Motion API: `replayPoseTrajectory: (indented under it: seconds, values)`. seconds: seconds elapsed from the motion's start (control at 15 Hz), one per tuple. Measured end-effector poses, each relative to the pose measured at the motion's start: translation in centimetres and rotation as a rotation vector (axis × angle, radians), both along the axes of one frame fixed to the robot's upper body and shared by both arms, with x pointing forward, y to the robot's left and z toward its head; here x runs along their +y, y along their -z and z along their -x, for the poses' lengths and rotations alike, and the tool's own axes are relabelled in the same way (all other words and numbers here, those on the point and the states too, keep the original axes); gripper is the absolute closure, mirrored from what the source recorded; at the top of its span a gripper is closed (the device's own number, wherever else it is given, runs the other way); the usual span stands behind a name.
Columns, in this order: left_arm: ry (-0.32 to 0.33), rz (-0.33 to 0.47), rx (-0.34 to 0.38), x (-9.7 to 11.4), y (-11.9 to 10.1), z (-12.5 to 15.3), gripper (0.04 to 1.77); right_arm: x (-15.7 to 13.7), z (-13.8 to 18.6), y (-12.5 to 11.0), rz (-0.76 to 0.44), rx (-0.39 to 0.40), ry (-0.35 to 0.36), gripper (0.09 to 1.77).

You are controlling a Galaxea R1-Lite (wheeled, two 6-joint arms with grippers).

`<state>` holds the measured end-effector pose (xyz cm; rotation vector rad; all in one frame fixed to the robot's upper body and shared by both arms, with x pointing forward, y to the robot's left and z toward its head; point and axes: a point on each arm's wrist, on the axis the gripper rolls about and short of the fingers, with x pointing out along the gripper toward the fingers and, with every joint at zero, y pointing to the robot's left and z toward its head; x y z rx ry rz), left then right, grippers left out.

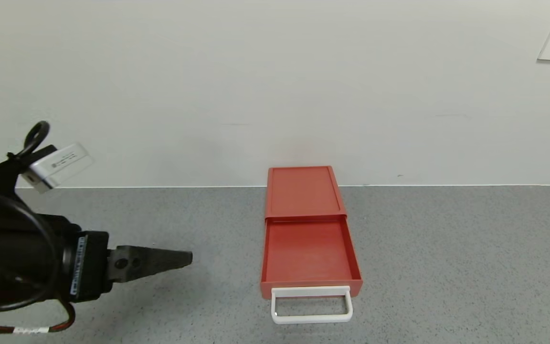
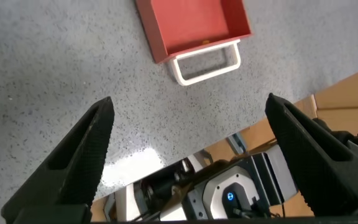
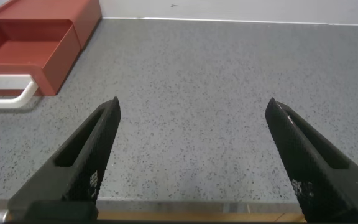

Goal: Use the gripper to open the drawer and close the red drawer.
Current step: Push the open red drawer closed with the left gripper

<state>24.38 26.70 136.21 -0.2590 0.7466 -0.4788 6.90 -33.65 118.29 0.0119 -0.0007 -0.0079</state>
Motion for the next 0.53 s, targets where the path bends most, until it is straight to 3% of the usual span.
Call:
replayPoseTrajectory:
  seconds: [0.53]
  values:
    - [-0.003,0.017,-0.047,0.8,-0.3,1.8,0.06,0.0,0.0,0.0,0.000,-0.001,0.000,0.15]
